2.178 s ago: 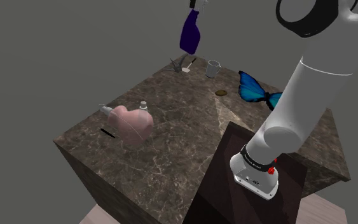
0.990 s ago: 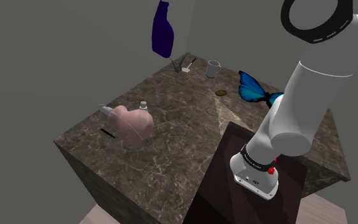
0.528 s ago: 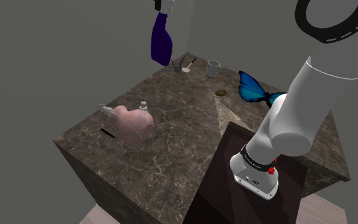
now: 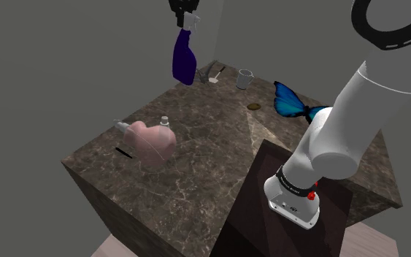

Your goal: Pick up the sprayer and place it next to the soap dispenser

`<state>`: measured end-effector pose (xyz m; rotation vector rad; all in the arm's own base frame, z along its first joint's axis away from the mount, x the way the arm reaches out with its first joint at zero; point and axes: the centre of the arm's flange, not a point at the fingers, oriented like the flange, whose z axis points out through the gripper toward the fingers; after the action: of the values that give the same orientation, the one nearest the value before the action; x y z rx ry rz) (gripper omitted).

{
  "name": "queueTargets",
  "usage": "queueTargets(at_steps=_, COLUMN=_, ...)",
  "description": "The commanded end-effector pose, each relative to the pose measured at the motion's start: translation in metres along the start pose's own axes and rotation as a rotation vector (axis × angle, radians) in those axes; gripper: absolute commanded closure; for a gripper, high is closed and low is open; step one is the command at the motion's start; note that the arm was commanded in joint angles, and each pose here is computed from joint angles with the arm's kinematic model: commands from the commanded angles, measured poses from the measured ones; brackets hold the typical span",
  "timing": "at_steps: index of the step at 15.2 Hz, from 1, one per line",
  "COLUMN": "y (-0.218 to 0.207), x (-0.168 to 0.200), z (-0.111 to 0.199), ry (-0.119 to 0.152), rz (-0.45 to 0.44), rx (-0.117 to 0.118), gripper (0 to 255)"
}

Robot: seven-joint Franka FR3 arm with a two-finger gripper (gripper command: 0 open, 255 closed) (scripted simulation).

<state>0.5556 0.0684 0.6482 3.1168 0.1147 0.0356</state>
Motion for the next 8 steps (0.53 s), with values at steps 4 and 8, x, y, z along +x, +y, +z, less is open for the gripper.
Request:
queueTargets(at_steps=4, y=0.0, x=0.0, z=0.026, ry=0.001, rz=0.0, rx=0.0, gripper=255)
queueTargets(at_steps=8, y=0.0, x=0.0, z=0.048, ry=0.001, rz=0.0, rx=0.0, gripper=255)
